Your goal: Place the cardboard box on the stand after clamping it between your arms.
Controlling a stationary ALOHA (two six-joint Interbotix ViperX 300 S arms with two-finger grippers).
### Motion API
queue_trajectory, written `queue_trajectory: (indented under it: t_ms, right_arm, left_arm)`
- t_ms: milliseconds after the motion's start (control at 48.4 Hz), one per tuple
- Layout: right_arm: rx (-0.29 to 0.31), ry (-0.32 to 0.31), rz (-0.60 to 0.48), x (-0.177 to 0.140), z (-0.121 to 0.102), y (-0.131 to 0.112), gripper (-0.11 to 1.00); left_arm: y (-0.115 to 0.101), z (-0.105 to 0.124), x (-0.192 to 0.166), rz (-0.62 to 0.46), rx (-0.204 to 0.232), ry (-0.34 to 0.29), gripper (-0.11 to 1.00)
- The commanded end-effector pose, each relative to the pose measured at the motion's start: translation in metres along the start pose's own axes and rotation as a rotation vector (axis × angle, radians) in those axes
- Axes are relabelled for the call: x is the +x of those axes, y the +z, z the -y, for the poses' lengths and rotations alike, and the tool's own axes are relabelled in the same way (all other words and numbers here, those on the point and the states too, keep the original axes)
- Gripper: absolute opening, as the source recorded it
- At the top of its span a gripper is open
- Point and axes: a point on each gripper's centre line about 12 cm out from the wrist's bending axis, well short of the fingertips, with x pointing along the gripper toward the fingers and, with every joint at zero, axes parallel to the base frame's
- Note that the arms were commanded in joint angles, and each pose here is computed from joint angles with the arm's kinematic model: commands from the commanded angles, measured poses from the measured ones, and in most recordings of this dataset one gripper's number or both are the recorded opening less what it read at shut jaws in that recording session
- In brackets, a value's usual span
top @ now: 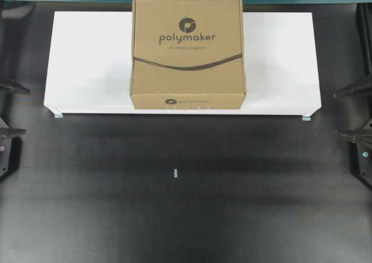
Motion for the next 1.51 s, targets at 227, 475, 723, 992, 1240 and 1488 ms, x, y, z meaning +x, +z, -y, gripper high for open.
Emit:
queue_trajectory:
  t_ms: [227, 475, 723, 992, 1240, 1488]
  right_arm:
    - [0.015, 0.030, -0.011, 0.000, -0.003, -0.014, 0.82]
    - [0.015, 0.030, -0.015, 0.004, -0.002, -0.026, 0.82]
    - [0.014, 0.032, 0.017, 0.006, -0.002, -0.028, 0.82]
    - [0.016, 0.031, 0.028, 0.006, -0.002, -0.027, 0.82]
    - [0.016, 0.034, 0.057, 0.005, -0.002, -0.024, 0.82]
    - [0.016, 0.035, 0.061, 0.005, -0.002, -0.023, 0.82]
  left_arm:
    - [-0.012, 0.002, 0.006, -0.032, -0.009, -0.010, 0.78]
    - [-0.023, 0.003, 0.009, -0.046, -0.010, -0.016, 0.78]
    - [-0.019, 0.003, 0.011, 0.008, -0.010, -0.017, 0.78]
    - [-0.014, 0.003, 0.010, 0.054, -0.011, -0.018, 0.78]
    - [-0.004, 0.003, 0.007, 0.120, -0.016, -0.019, 0.78]
    - [-0.005, 0.003, 0.007, 0.119, -0.013, -0.019, 0.78]
